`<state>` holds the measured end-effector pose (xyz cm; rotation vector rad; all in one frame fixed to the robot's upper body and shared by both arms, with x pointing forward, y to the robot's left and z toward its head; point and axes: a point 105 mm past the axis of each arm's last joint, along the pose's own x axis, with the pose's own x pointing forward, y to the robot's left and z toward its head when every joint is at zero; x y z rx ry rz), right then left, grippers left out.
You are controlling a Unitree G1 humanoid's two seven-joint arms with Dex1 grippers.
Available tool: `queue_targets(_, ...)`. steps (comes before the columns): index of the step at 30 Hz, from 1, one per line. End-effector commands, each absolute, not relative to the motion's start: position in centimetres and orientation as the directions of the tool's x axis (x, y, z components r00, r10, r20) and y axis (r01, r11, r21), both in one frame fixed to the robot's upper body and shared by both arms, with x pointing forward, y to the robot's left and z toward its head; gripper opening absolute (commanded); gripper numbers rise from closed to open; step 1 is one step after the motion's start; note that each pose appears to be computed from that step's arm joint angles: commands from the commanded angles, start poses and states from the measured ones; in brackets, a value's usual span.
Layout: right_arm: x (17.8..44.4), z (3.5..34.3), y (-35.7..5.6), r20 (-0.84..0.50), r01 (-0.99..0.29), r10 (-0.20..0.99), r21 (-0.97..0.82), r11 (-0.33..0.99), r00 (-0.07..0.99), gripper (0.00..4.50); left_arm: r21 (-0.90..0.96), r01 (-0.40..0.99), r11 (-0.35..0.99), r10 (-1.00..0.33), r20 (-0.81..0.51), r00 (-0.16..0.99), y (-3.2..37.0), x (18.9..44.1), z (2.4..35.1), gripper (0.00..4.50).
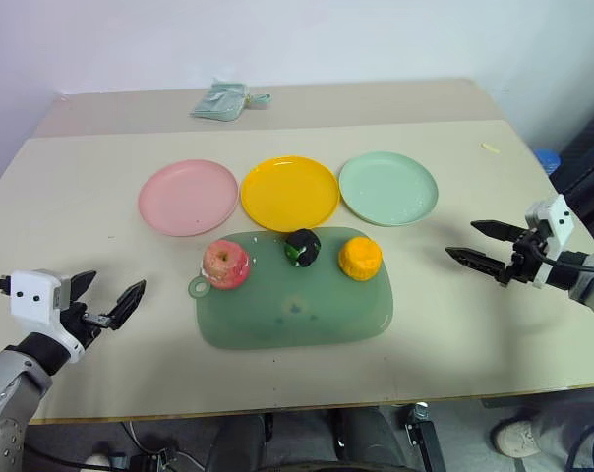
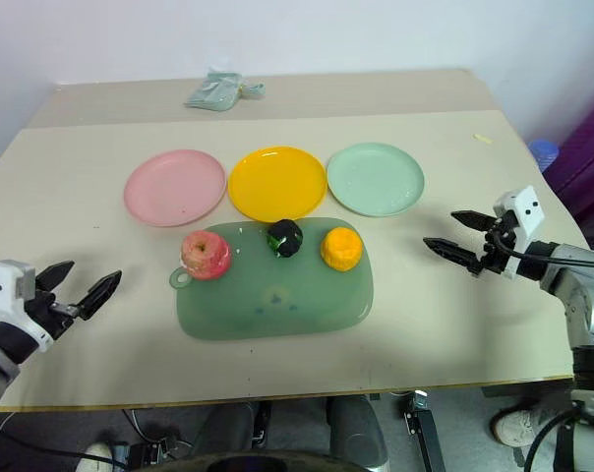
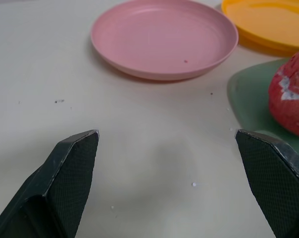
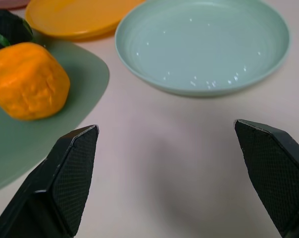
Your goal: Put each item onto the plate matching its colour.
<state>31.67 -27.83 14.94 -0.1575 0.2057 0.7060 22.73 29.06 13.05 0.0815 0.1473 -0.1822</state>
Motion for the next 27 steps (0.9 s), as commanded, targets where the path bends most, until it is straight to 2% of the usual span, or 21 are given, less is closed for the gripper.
queue_targets(1, 32.0, 15.4, -27.2, -0.217, -0.669, 0.64, -0.101, 0.737, 0.737, 4.46, 0.098, 0.173, 0.98, -0.162, -0.105, 0.981, 29.2, 22.6, 14.7, 4.5)
queue_targets(8, 32.9, 15.1, -26.3, -0.187, -0.657, 0.634, -0.11, 0.746, 0.751, 4.46, 0.108, 0.153, 0.982, -0.143, -0.095, 0.985, 29.2, 22.1, 15.1, 4.5)
queue_targets(15, 34.0, 16.1, -26.1, -0.106, -0.589, 0.579, -0.158, 0.793, 0.808, 4.46, 0.094, 0.094, 0.991, -0.091, -0.029, 0.995, 29.3, 23.6, 16.0, 4.5)
queue_targets(24, 30.7, 16.9, -25.1, -0.099, -0.619, 0.611, -0.116, 0.776, 0.785, 4.46, 0.017, 0.257, 0.966, -0.257, 0.038, 0.966, 27.4, 26.8, 17.7, 4.5)
queue_targets(27, 29.6, 17.7, -23.6, -0.088, -0.656, 0.65, -0.13, 0.744, 0.755, 4.46, -0.003, 0.377, 0.926, -0.376, 0.078, 0.923, 25.1, 28.0, 19.3, 4.5)
